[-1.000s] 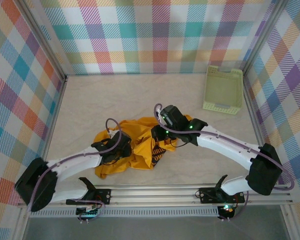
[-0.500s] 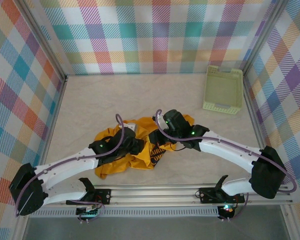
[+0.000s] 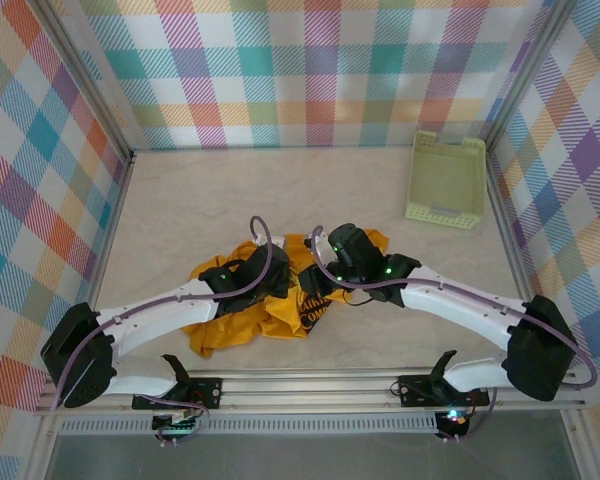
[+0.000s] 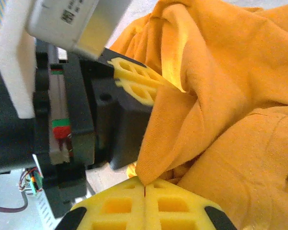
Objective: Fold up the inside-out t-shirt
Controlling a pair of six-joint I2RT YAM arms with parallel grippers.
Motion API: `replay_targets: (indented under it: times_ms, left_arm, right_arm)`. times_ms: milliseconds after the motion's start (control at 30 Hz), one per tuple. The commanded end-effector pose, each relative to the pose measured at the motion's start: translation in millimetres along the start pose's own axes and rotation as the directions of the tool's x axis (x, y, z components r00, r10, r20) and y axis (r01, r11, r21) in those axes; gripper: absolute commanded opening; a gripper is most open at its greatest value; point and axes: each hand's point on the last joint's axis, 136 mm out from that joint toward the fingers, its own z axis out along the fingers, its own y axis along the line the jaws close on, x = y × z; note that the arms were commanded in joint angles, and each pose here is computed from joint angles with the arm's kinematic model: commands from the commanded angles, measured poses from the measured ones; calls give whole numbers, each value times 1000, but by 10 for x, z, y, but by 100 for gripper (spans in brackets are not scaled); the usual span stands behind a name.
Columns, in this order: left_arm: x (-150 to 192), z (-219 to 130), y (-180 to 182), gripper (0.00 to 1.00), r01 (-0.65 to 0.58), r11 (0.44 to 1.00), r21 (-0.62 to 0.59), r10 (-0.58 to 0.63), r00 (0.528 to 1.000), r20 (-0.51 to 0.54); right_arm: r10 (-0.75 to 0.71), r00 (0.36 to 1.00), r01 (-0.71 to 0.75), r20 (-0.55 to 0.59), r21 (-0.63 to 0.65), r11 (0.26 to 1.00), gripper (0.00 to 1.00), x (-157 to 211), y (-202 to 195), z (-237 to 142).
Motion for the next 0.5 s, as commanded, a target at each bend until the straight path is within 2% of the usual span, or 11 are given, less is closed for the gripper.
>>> replay_targets:
  times_ms: [0, 67, 300, 400, 433, 467]
  left_arm:
    - [-120, -60, 46, 6, -15, 999, -46, 16, 999, 39]
    - [-115, -90, 73, 0, -17, 998, -54, 19, 999, 40]
    - [-150, -216, -73, 0, 5, 999, 48, -7, 999, 47]
    - [-177, -279, -94, 0, 19, 998, 67, -23, 998, 52]
    - [-184, -300, -108, 0, 25, 996, 80, -30, 998, 54]
    - [-193, -323, -139, 0, 31, 994, 101, -37, 998, 55]
  right_arm:
    - [-54, 998, 53, 21, 53, 997, 0, 14, -62, -109]
    - [-53, 998, 50, 24, 108, 993, 0, 23, -172, -136]
    - [-44, 998, 36, 37, 190, 981, 0, -25, -379, -118]
    - [-22, 999, 12, 31, 276, 961, 0, -33, -553, -102]
    - [-11, 999, 0, 33, 309, 951, 1, -37, -619, -107]
    - [6, 999, -19, 37, 348, 937, 10, -32, -704, -120]
